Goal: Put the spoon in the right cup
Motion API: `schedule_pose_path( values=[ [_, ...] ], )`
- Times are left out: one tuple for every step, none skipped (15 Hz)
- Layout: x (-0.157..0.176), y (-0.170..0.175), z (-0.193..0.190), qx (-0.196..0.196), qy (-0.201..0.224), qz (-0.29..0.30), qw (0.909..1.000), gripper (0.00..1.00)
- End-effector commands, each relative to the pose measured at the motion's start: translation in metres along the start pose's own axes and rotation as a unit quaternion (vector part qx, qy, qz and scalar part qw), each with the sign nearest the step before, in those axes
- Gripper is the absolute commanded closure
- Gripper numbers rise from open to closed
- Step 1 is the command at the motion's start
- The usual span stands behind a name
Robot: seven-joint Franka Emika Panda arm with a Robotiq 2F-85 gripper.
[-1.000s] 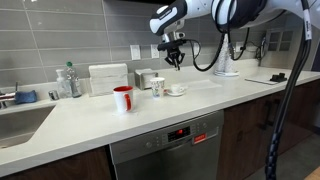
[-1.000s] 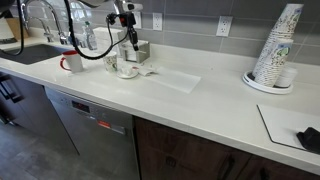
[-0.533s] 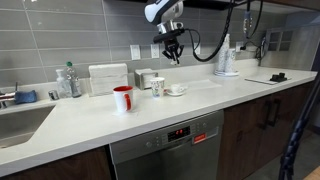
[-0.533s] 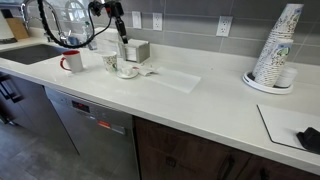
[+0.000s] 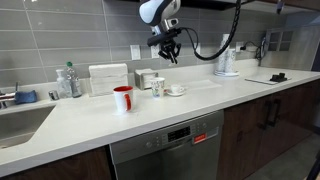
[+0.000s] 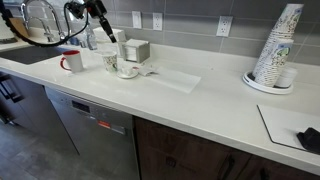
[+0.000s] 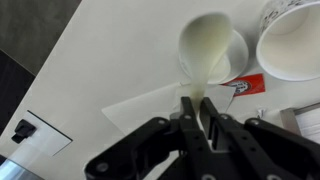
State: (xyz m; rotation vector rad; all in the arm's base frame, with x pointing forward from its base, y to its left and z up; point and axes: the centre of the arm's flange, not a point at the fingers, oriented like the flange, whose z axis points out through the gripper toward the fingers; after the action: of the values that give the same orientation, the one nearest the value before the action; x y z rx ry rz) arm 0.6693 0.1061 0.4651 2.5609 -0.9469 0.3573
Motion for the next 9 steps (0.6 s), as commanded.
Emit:
schedule_pose_path(
  values=[
    [-0.035, 0.030, 0.010, 0.026, 0.073, 0.025, 0.9967, 0.97],
    [-0.037, 0.028, 0.008, 0.040, 0.094, 0.031, 0.9943, 0.97],
    [-0.040, 0.024, 0.007, 0.057, 0.111, 0.033, 0.9916, 0.97],
    [-0.045, 0.021, 0.005, 0.077, 0.125, 0.029, 0.9887, 0.97],
    [-0.049, 0.017, 0.004, 0.101, 0.138, 0.027, 0.9849, 0.97],
    [-0.052, 0.015, 0.004, 0.120, 0.153, 0.027, 0.9806, 0.97],
    [-0.053, 0.012, 0.005, 0.142, 0.167, 0.026, 0.9753, 0.97],
    [-0.055, 0.009, 0.008, 0.156, 0.176, 0.024, 0.9716, 0.97],
    [-0.056, 0.006, 0.013, 0.170, 0.187, 0.019, 0.9673, 0.97]
  ],
)
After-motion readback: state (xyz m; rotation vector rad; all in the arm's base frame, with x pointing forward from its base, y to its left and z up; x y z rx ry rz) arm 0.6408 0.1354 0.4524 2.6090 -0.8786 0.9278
